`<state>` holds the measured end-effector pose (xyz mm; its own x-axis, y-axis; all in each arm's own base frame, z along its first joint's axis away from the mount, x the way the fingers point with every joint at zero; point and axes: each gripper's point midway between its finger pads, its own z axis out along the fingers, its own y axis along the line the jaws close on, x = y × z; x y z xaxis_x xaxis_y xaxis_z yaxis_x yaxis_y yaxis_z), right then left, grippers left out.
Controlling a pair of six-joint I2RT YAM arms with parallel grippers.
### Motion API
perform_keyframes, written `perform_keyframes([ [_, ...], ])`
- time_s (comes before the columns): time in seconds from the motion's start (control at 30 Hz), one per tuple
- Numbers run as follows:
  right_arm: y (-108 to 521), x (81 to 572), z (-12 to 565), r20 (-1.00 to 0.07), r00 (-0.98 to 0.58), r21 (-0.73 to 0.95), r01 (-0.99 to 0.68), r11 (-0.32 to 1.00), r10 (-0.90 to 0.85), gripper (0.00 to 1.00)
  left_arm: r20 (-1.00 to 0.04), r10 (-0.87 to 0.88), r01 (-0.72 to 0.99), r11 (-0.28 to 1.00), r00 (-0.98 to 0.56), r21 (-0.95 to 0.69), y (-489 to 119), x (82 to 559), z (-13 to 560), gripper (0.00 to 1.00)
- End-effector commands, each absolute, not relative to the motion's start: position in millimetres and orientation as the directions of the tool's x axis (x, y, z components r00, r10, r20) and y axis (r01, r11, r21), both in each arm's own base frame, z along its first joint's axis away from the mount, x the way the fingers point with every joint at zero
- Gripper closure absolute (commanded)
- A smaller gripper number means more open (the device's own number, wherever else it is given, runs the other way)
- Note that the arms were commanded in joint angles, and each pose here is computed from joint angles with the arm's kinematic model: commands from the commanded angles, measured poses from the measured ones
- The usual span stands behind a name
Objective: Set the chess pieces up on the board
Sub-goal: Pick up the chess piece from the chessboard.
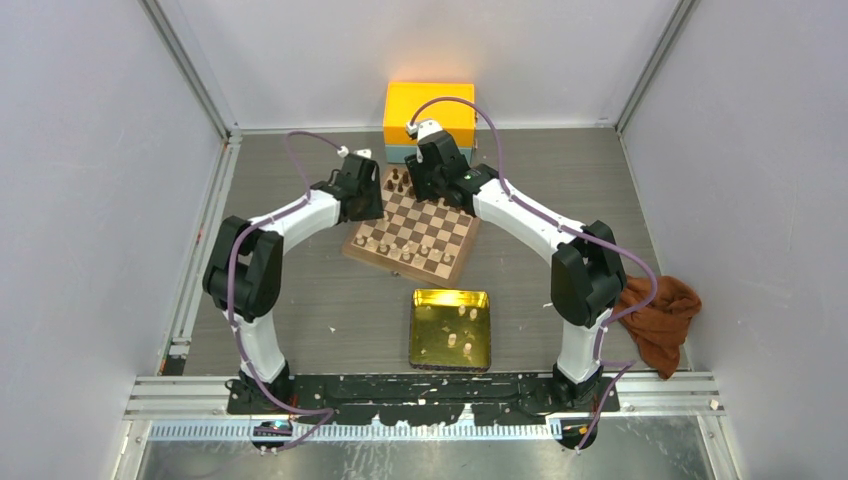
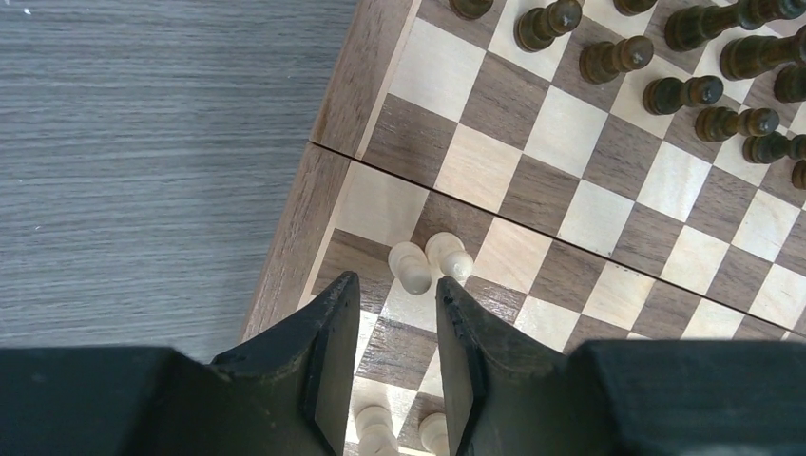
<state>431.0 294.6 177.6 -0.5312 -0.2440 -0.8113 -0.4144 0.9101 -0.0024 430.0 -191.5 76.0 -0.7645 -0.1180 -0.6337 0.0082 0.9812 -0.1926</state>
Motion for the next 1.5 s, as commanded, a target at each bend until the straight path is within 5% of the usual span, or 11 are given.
perform_keyframes([
  [0.0,297,438,209,-0.861,-0.472,0.023,-0.407,0.913,-0.189,0.54,-0.665,-0.12,0.031,0.977,-0.737,-0.211,-197,445,92,0.64],
  [0.6,299,442,205,-0.861,-0.474,0.027,-0.408,0.913,-0.186,0.54,-0.661,-0.104,0.037,0.98,-0.744,-0.196,-197,450,86,0.7],
  [1.47,296,440,210,-0.865,-0.471,0.039,-0.404,0.914,-0.171,0.54,-0.68,-0.115,0.027,0.981,-0.725,-0.194,-191,443,103,0.93],
])
